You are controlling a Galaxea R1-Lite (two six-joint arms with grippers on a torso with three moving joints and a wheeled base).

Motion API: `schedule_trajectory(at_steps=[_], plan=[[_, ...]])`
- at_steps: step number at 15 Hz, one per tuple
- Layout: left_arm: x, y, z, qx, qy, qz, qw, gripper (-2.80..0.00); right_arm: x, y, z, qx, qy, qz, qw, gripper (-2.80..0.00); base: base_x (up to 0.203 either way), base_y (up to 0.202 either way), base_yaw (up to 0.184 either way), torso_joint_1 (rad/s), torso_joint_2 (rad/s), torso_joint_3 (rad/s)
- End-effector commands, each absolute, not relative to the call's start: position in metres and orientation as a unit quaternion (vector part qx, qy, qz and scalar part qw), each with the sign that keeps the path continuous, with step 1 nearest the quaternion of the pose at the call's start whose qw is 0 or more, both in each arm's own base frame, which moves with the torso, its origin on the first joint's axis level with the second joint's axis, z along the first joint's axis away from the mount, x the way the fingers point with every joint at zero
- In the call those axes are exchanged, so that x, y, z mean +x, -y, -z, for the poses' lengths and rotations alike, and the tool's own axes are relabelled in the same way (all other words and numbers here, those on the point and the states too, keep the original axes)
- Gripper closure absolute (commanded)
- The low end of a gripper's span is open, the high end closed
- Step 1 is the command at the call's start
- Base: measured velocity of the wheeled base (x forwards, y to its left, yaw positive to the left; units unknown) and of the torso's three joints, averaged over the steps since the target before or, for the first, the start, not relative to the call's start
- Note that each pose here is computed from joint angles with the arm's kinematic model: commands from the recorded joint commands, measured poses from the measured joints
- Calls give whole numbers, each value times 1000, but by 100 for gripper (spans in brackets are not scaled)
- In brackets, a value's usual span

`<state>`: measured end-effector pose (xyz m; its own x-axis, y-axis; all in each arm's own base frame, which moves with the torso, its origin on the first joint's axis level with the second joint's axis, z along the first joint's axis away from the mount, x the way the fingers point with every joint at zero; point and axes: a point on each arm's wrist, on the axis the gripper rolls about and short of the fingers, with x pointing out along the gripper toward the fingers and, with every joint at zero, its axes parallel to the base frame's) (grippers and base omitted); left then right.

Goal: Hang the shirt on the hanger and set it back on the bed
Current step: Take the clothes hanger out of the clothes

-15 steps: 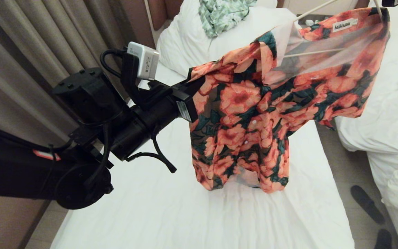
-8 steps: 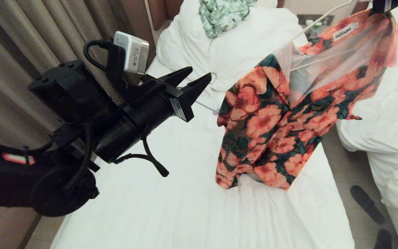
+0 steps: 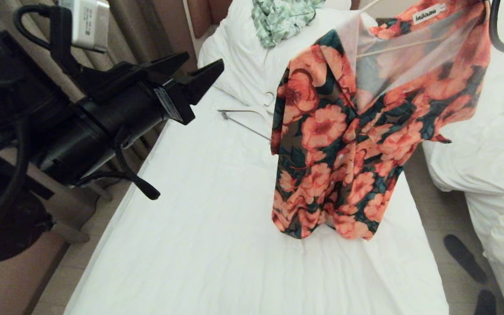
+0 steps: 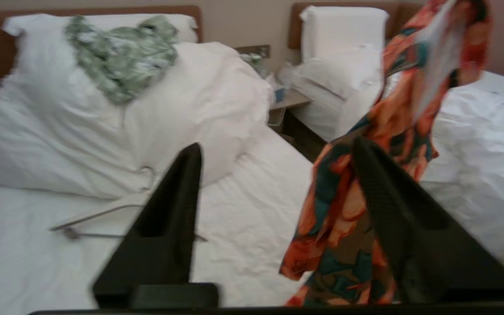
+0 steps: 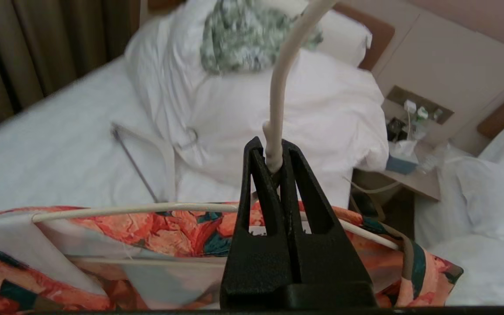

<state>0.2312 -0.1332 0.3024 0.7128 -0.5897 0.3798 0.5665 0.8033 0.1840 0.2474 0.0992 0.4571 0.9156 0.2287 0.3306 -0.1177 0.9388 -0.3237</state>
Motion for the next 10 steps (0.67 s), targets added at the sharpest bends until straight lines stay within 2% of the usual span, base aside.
schedule_trajectory(at_steps=[1,4,7,10], plan=[[235,120,-309,29,228,288,930,0,254,-108,-456,-144,200,-97,964,0,0,0,0,0,0,0],[241,107,-315,17,240,264,934,0,267,-125,-456,-121,258,-100,953,0,0,0,0,0,0,0],[243,103,-322,-32,301,279,911,0,290,-152,-444,-99,298,-108,943,0,0,0,0,0,0,0],[251,103,-320,-31,310,278,909,0,302,-175,-434,-73,350,-113,927,0,0,0,0,0,0,0]])
